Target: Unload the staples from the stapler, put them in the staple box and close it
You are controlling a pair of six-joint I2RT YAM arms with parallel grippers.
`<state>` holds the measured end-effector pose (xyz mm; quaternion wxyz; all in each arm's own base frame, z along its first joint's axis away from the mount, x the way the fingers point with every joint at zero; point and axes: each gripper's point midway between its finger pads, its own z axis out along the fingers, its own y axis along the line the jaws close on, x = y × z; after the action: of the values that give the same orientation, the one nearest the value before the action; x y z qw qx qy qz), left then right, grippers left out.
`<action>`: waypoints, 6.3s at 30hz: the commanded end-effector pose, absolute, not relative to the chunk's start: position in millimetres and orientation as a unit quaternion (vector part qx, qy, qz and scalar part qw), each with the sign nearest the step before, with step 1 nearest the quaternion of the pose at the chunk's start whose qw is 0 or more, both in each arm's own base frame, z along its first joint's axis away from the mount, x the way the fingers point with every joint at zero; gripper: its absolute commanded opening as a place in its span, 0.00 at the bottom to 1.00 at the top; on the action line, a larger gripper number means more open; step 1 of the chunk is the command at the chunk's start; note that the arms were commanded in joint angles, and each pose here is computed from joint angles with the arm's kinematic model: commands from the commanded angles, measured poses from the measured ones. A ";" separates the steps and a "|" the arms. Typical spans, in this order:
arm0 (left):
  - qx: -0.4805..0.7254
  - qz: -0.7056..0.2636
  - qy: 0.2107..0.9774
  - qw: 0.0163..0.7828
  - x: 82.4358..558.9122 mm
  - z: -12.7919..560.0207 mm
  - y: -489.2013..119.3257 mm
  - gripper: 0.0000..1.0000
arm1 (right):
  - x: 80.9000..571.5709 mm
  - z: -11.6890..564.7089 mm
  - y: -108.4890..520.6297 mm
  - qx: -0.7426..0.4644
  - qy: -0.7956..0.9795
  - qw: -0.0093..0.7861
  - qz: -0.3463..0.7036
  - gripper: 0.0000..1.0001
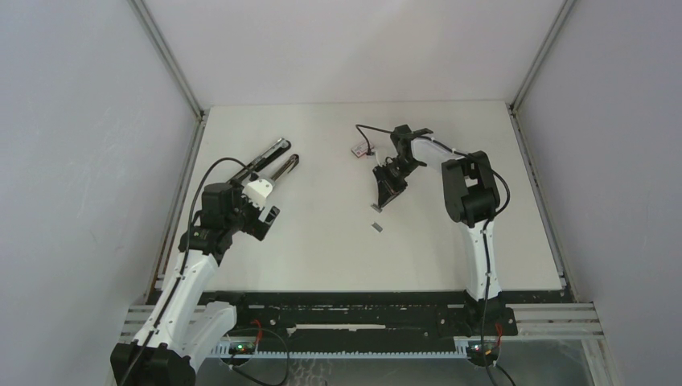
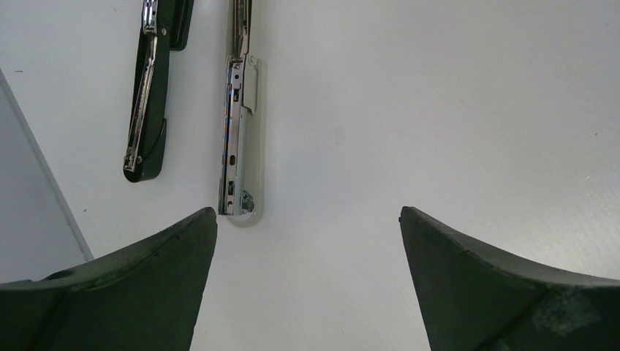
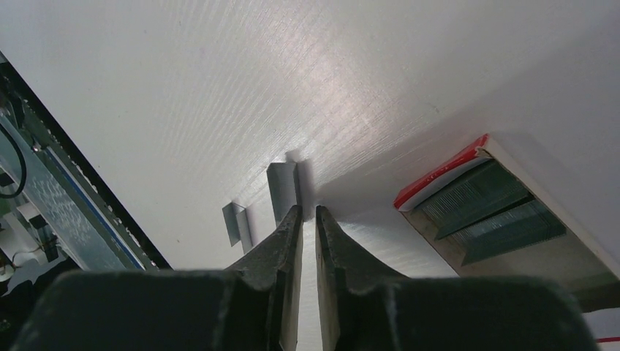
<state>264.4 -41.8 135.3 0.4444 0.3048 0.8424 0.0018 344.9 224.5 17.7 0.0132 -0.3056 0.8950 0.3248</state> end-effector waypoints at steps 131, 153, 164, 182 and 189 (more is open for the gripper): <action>0.309 0.008 0.833 0.459 267.5 140.4 -40.9 1.00 | 373.5 -18.3 192.7 -0.267 0.943 0.020 0.198 0.00; 0.307 0.011 0.831 0.463 267.1 142.8 -39.8 1.00 | 387.6 -19.8 178.4 -0.304 0.950 0.055 0.045 0.19; 0.307 0.010 0.831 0.465 266.8 143.8 -40.4 1.00 | 380.4 -7.1 193.0 -0.293 0.945 0.048 0.138 0.20; 0.307 0.009 0.831 0.463 267.0 142.5 -40.8 1.00 | 381.8 -4.3 189.7 -0.260 0.945 0.040 0.192 0.17; 0.307 0.009 0.832 0.463 266.7 142.5 -40.6 1.00 | 384.8 -12.0 179.6 -0.263 0.951 0.039 0.160 0.04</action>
<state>264.1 -41.6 138.8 0.4506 0.3064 0.8385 0.0044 382.2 193.2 15.3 0.0509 -0.2573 0.9443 0.1990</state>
